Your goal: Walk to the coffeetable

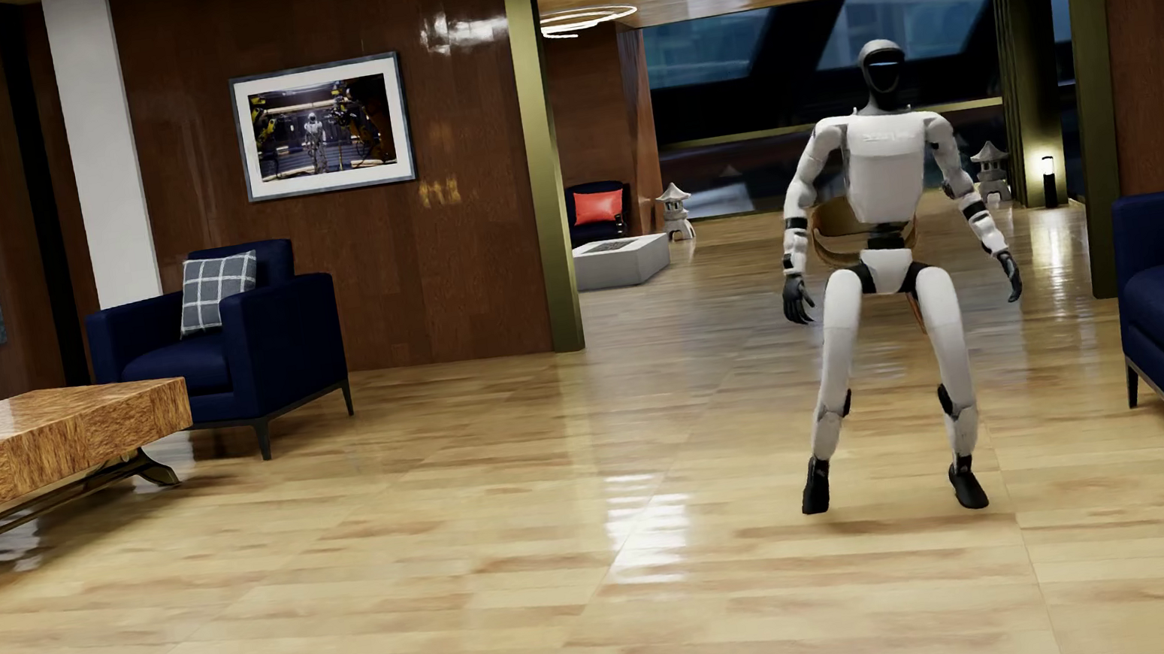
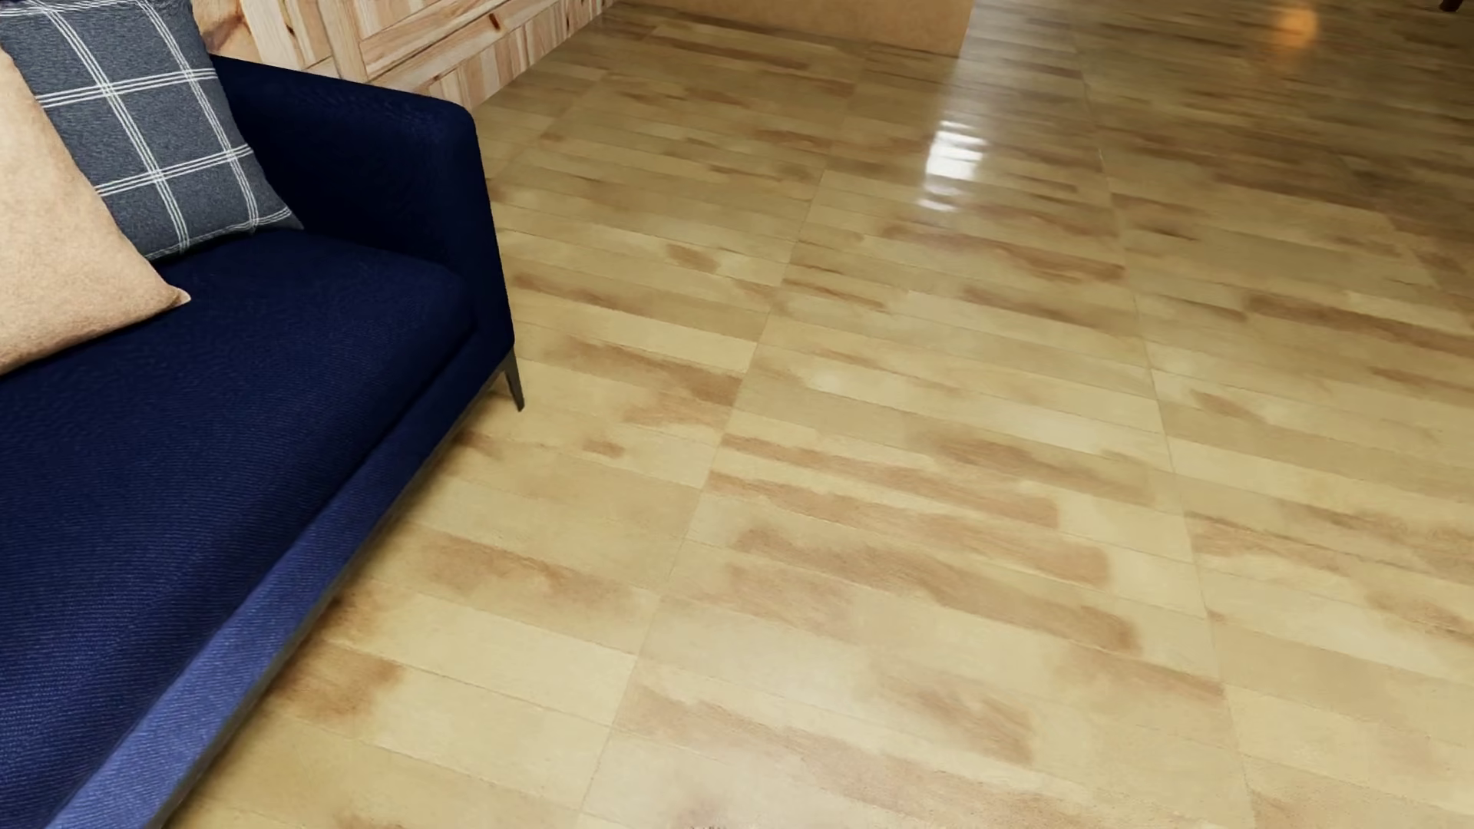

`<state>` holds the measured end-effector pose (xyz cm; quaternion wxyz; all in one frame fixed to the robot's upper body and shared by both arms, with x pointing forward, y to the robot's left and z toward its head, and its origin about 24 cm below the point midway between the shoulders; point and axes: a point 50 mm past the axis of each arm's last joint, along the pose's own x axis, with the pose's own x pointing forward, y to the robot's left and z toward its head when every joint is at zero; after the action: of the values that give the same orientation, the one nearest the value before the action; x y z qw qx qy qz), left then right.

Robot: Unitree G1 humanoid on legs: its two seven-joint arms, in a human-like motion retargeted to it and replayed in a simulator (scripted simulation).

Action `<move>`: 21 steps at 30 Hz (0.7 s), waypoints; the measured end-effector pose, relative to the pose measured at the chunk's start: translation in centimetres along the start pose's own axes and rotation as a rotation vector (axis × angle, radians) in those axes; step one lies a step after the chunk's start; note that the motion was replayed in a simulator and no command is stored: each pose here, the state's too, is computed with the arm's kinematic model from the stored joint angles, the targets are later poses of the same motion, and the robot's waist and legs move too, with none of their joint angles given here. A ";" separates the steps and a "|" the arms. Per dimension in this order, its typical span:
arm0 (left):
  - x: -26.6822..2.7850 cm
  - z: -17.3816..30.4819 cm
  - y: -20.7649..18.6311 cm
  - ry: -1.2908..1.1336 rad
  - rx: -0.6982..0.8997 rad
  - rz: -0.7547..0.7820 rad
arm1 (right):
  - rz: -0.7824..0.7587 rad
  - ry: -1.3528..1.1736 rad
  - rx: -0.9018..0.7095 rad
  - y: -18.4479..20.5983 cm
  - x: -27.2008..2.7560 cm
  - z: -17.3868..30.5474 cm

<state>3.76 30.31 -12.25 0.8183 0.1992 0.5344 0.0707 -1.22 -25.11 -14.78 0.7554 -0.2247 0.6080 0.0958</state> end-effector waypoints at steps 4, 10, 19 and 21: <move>0.1 -0.3 0.3 0.019 0.057 -0.012 | -0.043 -0.058 0.025 -1.4 0.4 1.9; 0.2 1.3 -1.6 -0.050 0.085 -0.072 | -0.037 -0.107 0.032 -1.1 0.5 3.3; -0.1 9.9 -3.7 -0.370 0.153 -0.147 | 0.120 -0.013 -0.034 4.2 -0.1 0.4; -0.5 9.8 -4.6 -0.381 0.136 -0.167 | 0.137 0.002 -0.028 4.9 -0.2 -0.1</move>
<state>11.94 23.54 -10.20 0.8923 0.2186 0.3883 -0.0724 -3.39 -20.78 -15.68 0.7433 -0.1933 0.6213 0.1555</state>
